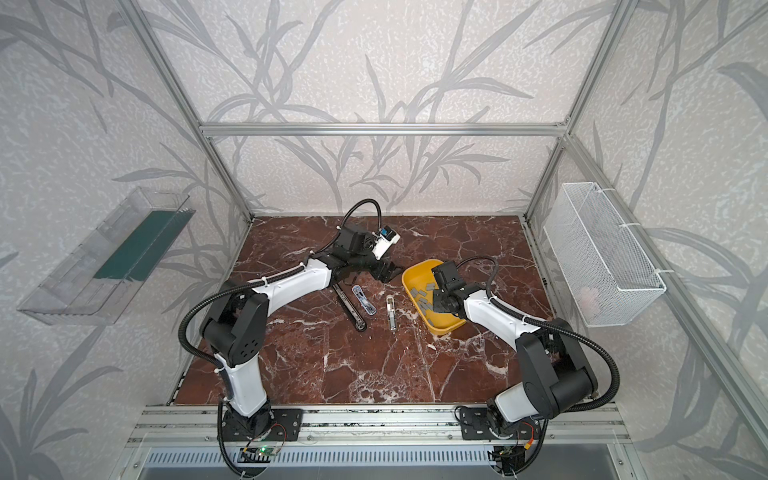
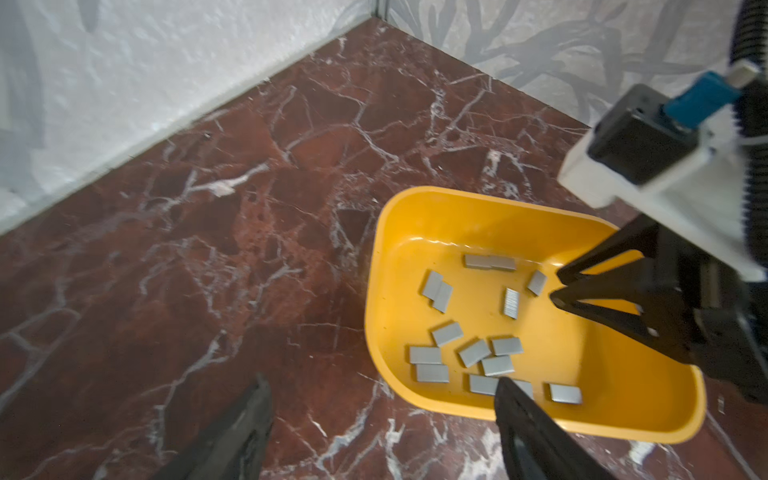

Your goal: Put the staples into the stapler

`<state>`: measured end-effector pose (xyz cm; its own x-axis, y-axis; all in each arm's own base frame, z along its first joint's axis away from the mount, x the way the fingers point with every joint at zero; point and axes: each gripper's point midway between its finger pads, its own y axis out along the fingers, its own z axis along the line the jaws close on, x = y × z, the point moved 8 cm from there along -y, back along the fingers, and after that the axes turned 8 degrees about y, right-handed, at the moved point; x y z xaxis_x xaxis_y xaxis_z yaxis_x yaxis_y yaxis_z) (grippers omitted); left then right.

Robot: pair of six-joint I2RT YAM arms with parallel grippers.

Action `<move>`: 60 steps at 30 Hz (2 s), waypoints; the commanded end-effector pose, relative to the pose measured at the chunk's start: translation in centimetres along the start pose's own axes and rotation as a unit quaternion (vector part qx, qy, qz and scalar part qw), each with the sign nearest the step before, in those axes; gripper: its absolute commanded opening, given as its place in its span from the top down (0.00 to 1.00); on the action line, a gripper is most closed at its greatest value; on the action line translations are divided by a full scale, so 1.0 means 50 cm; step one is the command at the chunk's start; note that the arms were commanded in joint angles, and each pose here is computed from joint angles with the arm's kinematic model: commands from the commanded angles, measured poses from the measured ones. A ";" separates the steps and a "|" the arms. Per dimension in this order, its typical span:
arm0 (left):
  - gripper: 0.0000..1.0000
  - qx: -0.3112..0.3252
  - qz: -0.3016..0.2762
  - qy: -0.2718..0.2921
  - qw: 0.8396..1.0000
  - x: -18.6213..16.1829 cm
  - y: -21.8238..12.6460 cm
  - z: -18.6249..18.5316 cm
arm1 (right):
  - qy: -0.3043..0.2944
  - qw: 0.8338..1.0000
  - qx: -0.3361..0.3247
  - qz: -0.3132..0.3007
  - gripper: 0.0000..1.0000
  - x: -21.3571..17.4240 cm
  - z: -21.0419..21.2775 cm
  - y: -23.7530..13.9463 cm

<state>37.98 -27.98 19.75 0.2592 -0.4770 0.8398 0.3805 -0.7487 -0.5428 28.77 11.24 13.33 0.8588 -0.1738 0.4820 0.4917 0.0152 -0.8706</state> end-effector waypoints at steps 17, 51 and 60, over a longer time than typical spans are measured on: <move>0.37 -0.033 0.098 0.017 0.994 -0.009 0.118 0.043 | 0.000 1.000 0.012 -0.001 0.75 0.015 0.009 -0.008; 0.98 -0.147 0.133 0.108 0.974 0.012 0.220 0.001 | 0.017 0.999 0.029 -0.015 0.76 -0.001 0.000 -0.015; 0.99 -0.176 0.115 0.137 0.968 0.019 0.210 -0.022 | 0.011 0.999 0.035 -0.025 0.76 -0.001 0.001 -0.013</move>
<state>42.27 -36.69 14.28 0.0914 -0.7246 0.6831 0.0538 -0.6813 -0.7300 28.53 11.38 13.48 0.8445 -0.1923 0.4999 0.5184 0.0588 -0.8531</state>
